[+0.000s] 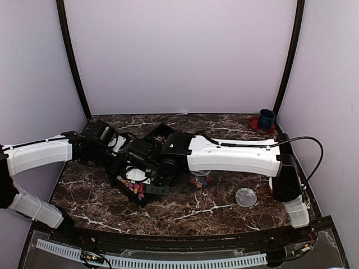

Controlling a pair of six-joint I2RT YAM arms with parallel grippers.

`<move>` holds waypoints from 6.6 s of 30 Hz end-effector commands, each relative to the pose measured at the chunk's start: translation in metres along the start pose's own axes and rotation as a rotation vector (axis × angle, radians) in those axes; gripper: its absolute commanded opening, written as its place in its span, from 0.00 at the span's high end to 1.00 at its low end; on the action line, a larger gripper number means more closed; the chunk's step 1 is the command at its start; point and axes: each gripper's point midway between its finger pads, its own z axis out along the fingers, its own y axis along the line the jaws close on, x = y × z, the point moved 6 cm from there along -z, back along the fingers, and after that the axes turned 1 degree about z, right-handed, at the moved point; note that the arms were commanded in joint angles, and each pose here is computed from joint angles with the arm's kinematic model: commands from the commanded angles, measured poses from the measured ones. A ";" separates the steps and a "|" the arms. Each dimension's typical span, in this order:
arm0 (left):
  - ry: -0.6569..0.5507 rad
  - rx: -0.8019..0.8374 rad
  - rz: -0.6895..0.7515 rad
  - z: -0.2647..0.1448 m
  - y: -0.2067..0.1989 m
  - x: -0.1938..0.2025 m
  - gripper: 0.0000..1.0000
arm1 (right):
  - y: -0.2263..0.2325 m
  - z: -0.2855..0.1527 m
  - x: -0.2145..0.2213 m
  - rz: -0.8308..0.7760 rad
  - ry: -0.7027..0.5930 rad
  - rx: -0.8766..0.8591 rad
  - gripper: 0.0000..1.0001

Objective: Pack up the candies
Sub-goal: Scoop the fake candies from the storage box, then place the fake candies in the packing bottle.

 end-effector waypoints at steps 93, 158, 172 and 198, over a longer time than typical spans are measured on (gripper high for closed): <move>-0.327 0.187 -0.252 -0.036 0.016 -0.055 1.00 | -0.027 -0.021 0.066 0.403 -0.936 0.266 1.00; -0.316 0.237 -0.288 -0.037 0.019 -0.055 1.00 | -0.008 -0.101 0.186 0.881 -0.223 0.298 1.00; -0.317 0.230 -0.287 -0.037 0.019 -0.055 1.00 | -0.007 -0.101 0.177 0.837 -0.121 0.282 1.00; -0.295 0.227 -0.292 -0.032 0.019 -0.053 1.00 | -0.016 -0.104 0.174 0.789 0.040 0.291 1.00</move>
